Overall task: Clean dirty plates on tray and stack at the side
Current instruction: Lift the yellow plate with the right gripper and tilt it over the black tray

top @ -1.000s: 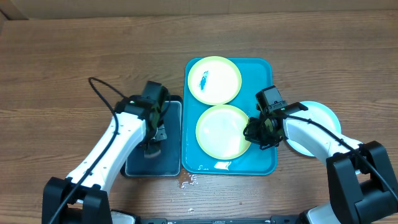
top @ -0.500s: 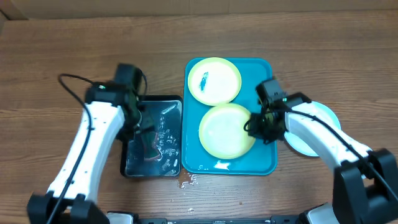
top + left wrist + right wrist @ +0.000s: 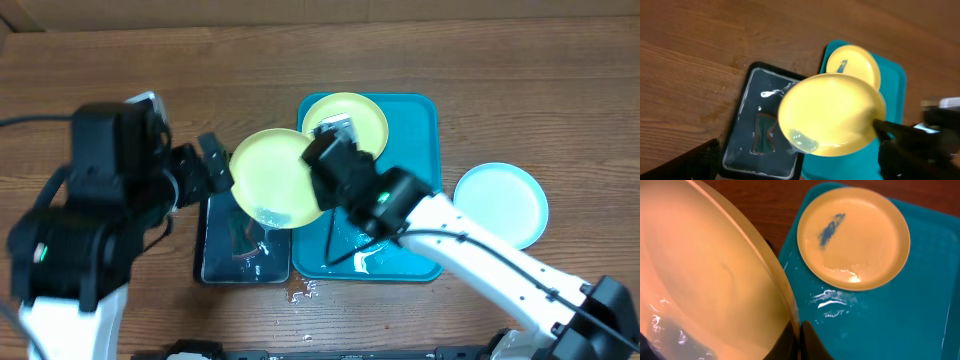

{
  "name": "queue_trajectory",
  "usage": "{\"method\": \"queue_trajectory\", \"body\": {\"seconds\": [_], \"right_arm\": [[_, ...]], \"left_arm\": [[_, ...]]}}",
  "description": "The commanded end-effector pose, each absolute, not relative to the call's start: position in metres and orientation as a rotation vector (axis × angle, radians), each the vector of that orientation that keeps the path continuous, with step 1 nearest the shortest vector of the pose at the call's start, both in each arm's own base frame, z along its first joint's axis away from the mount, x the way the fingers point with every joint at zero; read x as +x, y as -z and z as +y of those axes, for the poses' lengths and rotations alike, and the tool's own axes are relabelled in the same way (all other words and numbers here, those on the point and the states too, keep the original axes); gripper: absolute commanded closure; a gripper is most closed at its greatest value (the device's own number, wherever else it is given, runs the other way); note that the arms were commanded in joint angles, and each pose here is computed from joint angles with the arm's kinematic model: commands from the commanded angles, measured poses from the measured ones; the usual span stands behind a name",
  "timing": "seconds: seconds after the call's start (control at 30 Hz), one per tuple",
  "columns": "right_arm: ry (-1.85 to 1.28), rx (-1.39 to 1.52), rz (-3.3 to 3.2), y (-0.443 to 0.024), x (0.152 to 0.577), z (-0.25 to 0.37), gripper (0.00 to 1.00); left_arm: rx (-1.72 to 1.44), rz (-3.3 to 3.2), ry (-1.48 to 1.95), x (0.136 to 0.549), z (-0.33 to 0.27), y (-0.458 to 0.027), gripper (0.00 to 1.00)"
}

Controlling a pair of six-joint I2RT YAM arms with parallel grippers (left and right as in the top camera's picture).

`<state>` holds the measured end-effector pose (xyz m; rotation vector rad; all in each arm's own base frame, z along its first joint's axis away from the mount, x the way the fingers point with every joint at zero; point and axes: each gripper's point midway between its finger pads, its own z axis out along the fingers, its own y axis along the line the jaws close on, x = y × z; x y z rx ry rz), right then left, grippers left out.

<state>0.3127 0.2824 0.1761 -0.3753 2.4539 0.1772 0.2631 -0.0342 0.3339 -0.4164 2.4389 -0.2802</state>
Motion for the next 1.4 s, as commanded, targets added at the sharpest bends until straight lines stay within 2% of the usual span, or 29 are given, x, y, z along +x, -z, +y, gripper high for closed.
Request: {"method": "queue_trajectory", "body": {"seconds": [0.0,0.3,1.0,1.37], "right_arm": [[0.04,-0.342,2.301,-0.188,0.322,0.283,0.96],[0.191,-0.344,2.073,-0.221,0.3,0.302,0.96],[0.328,-0.36,1.866,-0.253,0.262,0.313,0.96],[0.359,-0.387,1.825,-0.259,0.254,0.316,0.96]], "left_arm": [[-0.408,2.379,0.228,0.249,-0.024,-0.349,0.0],[-0.471,2.393,0.048,0.226,0.003,-0.344,0.0],[-0.477,2.464,0.017,0.24,0.002,-0.329,0.0],[-0.525,2.444,-0.011,0.228,0.009,-0.332,0.0]]}}
